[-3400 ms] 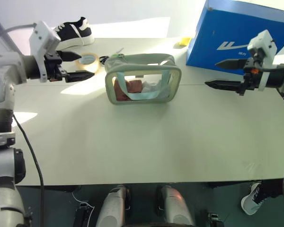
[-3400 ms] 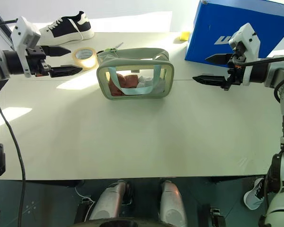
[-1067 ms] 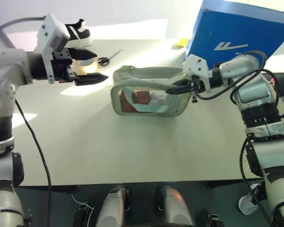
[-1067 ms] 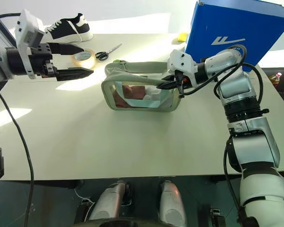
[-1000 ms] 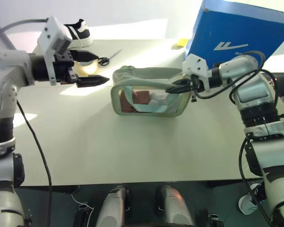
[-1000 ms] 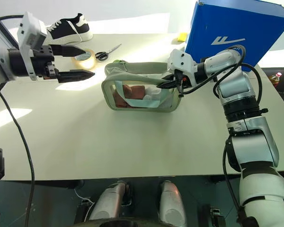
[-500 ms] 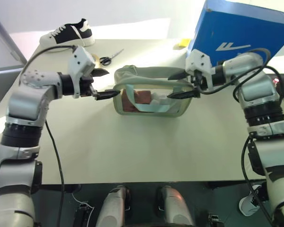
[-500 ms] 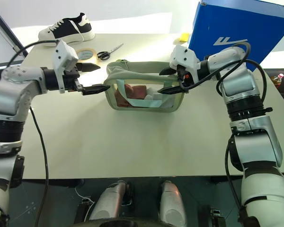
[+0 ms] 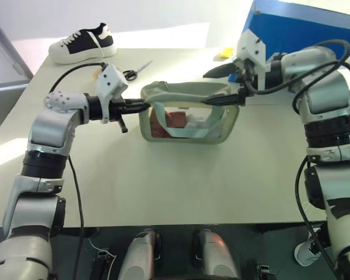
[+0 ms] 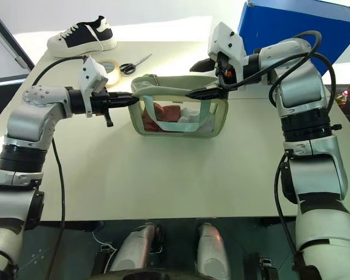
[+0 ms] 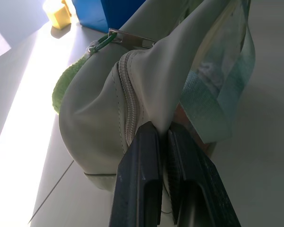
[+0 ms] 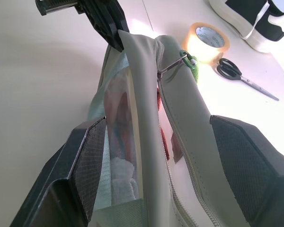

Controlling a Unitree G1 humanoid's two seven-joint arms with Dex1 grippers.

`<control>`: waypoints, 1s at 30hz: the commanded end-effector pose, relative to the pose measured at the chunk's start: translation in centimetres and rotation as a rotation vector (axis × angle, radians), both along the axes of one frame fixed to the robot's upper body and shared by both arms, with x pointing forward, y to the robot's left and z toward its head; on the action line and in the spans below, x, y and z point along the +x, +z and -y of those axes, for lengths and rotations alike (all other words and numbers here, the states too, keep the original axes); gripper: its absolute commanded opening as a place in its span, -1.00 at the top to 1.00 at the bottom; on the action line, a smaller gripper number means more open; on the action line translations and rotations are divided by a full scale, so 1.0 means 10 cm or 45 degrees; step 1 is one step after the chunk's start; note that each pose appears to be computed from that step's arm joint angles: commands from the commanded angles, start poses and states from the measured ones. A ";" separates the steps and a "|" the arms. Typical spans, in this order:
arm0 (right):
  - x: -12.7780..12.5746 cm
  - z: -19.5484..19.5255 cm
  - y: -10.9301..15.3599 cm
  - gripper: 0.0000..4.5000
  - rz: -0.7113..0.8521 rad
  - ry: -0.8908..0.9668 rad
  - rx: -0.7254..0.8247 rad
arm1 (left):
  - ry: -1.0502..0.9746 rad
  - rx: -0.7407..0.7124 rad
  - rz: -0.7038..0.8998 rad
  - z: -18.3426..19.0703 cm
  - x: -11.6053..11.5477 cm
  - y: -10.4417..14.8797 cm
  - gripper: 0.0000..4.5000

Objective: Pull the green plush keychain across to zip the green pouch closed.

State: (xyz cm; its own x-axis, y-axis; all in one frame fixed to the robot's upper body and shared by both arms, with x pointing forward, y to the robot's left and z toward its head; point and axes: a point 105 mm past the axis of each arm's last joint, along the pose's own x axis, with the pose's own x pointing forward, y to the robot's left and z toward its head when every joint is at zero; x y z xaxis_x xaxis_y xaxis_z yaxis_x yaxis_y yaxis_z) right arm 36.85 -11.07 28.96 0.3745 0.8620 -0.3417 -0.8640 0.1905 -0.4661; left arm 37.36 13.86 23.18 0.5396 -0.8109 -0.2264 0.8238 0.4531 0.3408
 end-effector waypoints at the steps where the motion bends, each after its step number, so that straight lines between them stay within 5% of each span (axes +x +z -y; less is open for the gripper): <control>1: -0.02 0.00 0.14 -0.61 0.067 0.007 0.015 | -0.008 0.021 0.062 -0.01 -0.04 0.13 0.98; 12: 0.29 -0.43 0.23 -0.61 0.008 -0.132 0.244 | -0.017 0.013 0.075 0.02 -0.03 0.14 0.98; 20: 0.03 -0.14 0.02 -0.61 -0.026 0.046 -0.025 | -0.006 0.023 0.075 -0.01 -0.05 0.12 0.98; 28: 0.07 0.30 -0.31 -0.61 -0.018 -0.047 -0.240 | -0.014 0.027 0.073 0.00 -0.05 0.14 0.98; 30: 0.10 0.30 -0.33 -0.38 -0.020 -0.058 -0.226 | -0.021 0.032 0.073 0.01 -0.04 0.14 1.00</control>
